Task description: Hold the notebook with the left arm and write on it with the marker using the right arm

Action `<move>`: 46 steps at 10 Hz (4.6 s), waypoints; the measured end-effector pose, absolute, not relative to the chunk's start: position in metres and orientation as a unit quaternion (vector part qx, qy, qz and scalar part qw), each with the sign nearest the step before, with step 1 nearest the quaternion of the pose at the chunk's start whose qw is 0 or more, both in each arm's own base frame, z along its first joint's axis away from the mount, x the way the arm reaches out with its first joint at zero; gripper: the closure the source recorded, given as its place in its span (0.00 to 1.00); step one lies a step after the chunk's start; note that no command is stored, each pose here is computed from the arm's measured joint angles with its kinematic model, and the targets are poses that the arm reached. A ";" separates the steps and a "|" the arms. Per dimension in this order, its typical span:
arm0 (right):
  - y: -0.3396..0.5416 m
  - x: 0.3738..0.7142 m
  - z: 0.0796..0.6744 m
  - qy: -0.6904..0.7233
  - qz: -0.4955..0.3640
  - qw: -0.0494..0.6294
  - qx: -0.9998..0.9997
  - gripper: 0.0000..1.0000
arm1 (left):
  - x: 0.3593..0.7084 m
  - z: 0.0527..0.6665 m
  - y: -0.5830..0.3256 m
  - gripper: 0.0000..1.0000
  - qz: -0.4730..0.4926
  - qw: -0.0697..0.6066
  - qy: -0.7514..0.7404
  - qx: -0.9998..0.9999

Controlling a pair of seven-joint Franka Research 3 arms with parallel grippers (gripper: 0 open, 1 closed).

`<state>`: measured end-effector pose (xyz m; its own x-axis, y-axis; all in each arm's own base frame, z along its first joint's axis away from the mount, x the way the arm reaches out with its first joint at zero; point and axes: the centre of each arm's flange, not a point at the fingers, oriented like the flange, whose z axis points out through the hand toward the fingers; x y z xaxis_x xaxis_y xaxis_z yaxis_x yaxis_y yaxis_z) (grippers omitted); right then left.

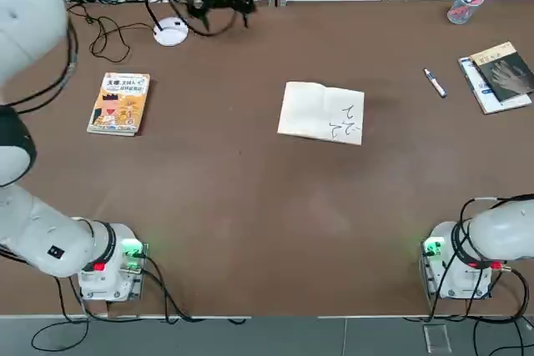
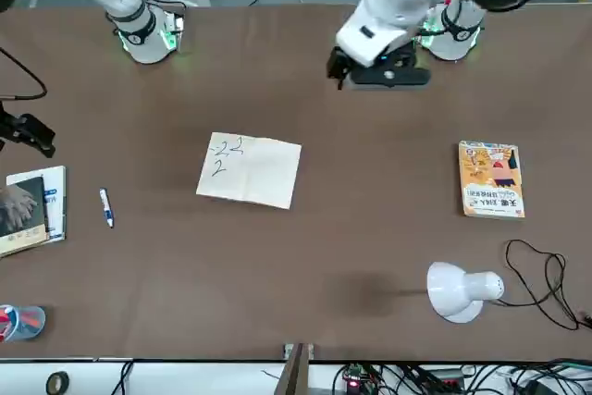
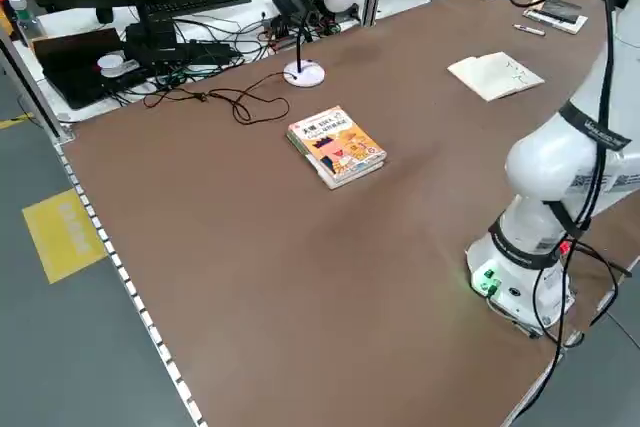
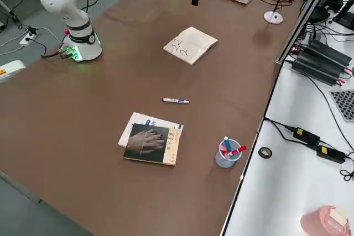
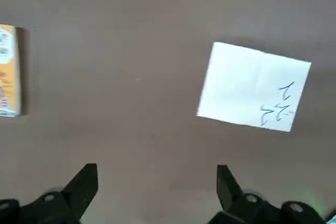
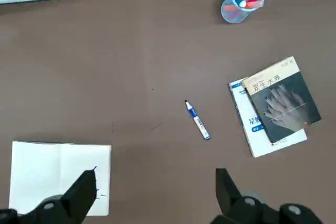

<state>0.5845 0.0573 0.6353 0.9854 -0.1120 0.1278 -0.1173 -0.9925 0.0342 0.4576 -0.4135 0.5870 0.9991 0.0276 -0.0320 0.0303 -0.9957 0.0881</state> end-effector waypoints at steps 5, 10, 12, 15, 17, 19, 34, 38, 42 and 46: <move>0.058 0.585 0.635 -0.057 0.063 0.021 0.996 0.00 | 0.454 0.511 -0.482 0.00 -0.015 0.045 0.028 0.998; 0.064 0.584 0.634 -0.052 0.062 0.020 0.997 0.00 | 0.471 0.435 -0.511 0.00 -0.003 0.036 0.036 0.999; 0.066 0.584 0.634 -0.050 0.063 0.020 0.997 0.00 | 0.479 0.411 -0.515 0.00 0.006 0.032 0.034 0.999; 0.066 0.584 0.634 -0.050 0.063 0.020 0.997 0.00 | 0.487 0.380 -0.520 0.00 0.014 0.031 0.033 0.999; 0.067 0.584 0.633 -0.050 0.063 0.020 0.997 0.00 | 0.489 0.361 -0.524 0.00 0.022 0.026 0.032 0.999; 0.067 0.584 0.633 -0.049 0.063 0.020 0.997 0.00 | 0.488 0.342 -0.531 0.00 0.030 0.022 0.037 0.999; 0.069 0.586 0.627 -0.047 0.062 0.020 0.997 0.00 | 0.482 0.239 -0.563 0.00 0.057 0.022 0.020 0.998; 0.072 0.586 0.623 -0.045 0.057 0.021 0.997 0.00 | 0.492 0.225 -0.568 0.00 0.068 0.034 0.022 0.997; 0.073 0.586 0.622 -0.044 0.057 0.020 0.997 0.00 | 0.509 0.208 -0.560 0.00 0.083 0.039 0.031 0.995; 0.074 0.586 0.622 -0.043 0.057 0.020 0.997 0.00 | 0.514 0.201 -0.561 0.00 0.089 0.046 0.033 0.994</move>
